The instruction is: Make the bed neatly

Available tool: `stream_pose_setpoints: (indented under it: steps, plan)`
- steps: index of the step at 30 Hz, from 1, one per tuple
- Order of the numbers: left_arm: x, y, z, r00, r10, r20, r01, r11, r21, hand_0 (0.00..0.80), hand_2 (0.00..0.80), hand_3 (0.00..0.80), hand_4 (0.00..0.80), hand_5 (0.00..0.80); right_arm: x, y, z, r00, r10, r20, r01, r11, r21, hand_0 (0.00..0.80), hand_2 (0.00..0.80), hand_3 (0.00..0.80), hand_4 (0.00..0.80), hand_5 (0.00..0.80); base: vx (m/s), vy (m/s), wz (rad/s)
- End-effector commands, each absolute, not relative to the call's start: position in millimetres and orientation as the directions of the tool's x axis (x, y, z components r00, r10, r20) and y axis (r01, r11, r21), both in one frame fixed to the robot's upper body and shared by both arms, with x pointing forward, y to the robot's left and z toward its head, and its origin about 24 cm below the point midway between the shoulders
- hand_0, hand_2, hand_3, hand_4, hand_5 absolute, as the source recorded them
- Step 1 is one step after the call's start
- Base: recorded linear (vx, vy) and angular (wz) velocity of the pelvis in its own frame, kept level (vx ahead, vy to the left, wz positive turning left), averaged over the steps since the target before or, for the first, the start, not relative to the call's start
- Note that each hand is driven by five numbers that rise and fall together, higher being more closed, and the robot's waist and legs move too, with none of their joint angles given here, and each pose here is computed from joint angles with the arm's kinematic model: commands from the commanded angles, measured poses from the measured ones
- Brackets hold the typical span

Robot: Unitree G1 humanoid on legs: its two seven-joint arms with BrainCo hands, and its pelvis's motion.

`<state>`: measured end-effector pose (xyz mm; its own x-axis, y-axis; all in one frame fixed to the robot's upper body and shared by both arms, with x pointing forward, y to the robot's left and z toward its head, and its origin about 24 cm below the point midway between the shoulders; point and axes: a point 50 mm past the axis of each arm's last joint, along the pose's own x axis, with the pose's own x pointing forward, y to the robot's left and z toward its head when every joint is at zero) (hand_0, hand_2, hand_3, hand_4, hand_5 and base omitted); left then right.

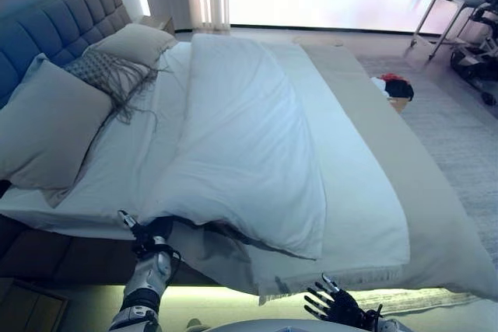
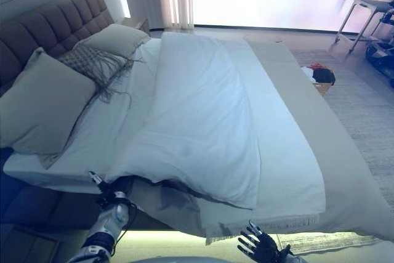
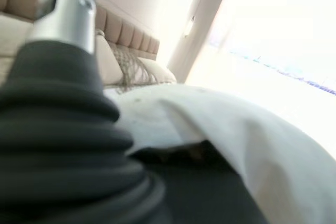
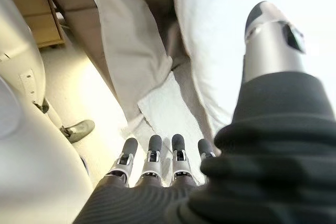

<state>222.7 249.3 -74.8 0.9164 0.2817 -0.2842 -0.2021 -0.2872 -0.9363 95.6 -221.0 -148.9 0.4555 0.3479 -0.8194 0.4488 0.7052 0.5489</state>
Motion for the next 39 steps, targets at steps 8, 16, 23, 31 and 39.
stream_pose_setpoints:
  steps: [8,16,23,31,39]
  plan:
    - [149.0,435.7,-4.5,0.564,0.802,-0.197,-0.402,0.058,-0.914,0.000,0.000,0.000,0.000,0.000,110.4,-242.5,-145.3,0.510,0.234,-0.828,0.534,0.669,0.518,0.000,0.000,0.000,0.000,0.000,-0.037,0.019,-0.05]
    - [82.2,492.0,33.3,0.269,0.940,-0.209,-0.375,-0.098,-0.922,0.000,0.000,0.000,0.000,0.000,104.5,-258.9,-143.9,0.497,0.161,-0.853,0.593,0.655,0.469,0.000,0.000,0.000,0.000,0.000,-0.018,0.059,-0.09]
    - [62.5,504.4,43.7,0.275,0.925,-0.262,-0.375,-0.147,-0.915,0.000,0.000,0.000,0.000,0.000,101.0,-276.3,-139.3,0.470,0.126,-0.874,0.576,0.707,0.411,0.000,0.000,0.000,0.000,0.000,-0.007,0.155,-0.08]
    - [113.9,486.7,38.1,0.409,0.877,-0.254,-0.254,-0.159,-0.954,0.000,0.000,0.000,0.000,0.000,140.9,-261.0,-131.3,0.584,0.170,-0.794,0.449,0.747,0.490,0.000,0.000,0.000,0.000,0.000,-0.179,0.085,0.11]
    - [146.4,474.8,37.1,0.443,0.861,-0.250,-0.207,-0.173,-0.963,0.000,0.000,0.000,0.000,0.000,178.0,-239.2,-120.1,0.673,0.237,-0.700,0.342,0.740,0.579,0.000,0.000,0.000,0.000,0.000,-0.140,-0.041,0.38]
